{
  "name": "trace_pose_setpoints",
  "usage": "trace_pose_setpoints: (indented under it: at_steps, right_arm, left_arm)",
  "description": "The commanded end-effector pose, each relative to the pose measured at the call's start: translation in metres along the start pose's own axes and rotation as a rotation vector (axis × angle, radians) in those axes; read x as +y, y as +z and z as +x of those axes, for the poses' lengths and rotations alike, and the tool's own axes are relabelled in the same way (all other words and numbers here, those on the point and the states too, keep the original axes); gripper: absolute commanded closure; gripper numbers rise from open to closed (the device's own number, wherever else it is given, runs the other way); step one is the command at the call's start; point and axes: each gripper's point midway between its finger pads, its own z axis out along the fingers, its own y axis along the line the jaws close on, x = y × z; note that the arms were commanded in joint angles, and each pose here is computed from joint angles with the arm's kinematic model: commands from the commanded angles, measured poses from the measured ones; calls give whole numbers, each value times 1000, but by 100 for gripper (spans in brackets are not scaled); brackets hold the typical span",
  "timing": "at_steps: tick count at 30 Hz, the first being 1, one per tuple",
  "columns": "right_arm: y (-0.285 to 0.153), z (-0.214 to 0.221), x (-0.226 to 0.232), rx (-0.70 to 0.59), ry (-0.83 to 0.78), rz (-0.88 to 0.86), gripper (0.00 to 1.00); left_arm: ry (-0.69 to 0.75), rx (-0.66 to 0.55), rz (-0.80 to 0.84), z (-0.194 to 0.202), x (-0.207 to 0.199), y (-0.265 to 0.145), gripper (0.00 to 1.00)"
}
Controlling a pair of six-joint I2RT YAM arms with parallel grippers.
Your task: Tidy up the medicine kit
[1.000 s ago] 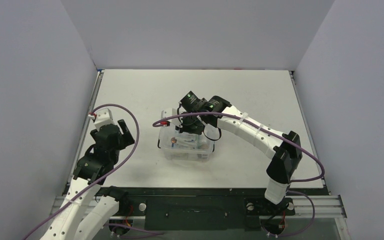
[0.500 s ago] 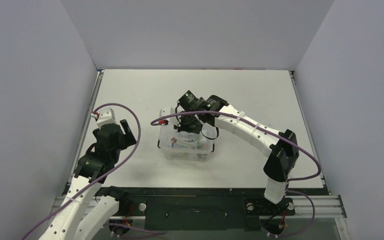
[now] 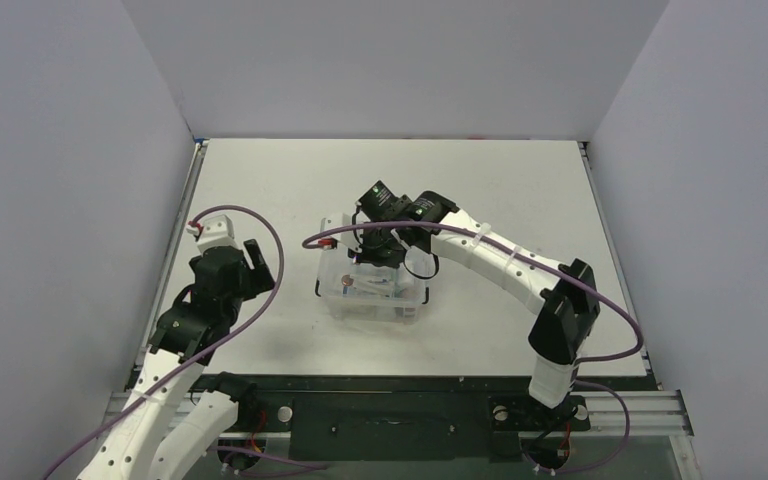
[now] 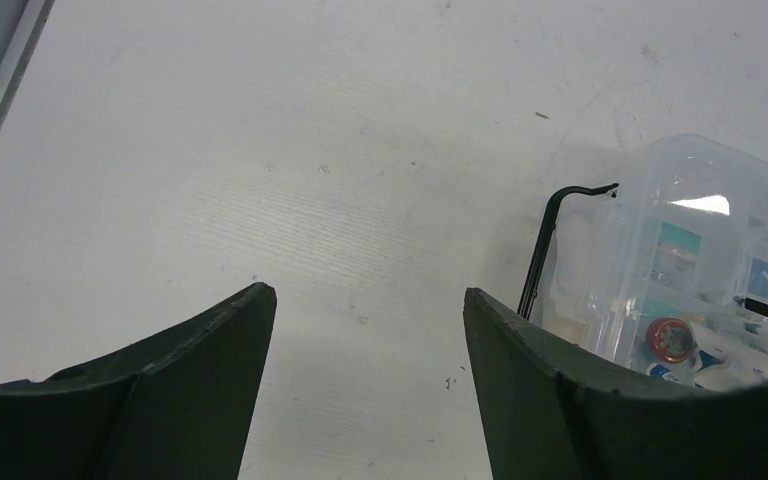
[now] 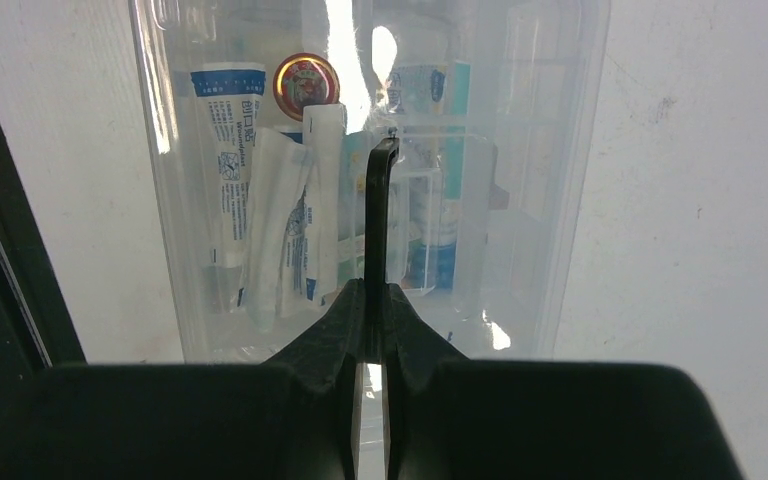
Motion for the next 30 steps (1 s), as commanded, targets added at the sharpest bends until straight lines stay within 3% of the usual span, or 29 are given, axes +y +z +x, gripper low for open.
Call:
trace_pose_setpoints:
  at_steps: [1, 13, 30]
  right_arm:
    - [18, 29, 0, 61, 62, -13, 100]
    - [9, 42, -1, 45, 112, 26, 97]
    - [-27, 19, -17, -55, 134, 130, 75]
  left_arm:
    - [-4, -23, 27, -8, -6, 1, 33]
    - [-2, -18, 23, -7, -6, 2, 33]
    - [18, 18, 29, -2, -10, 7, 30]
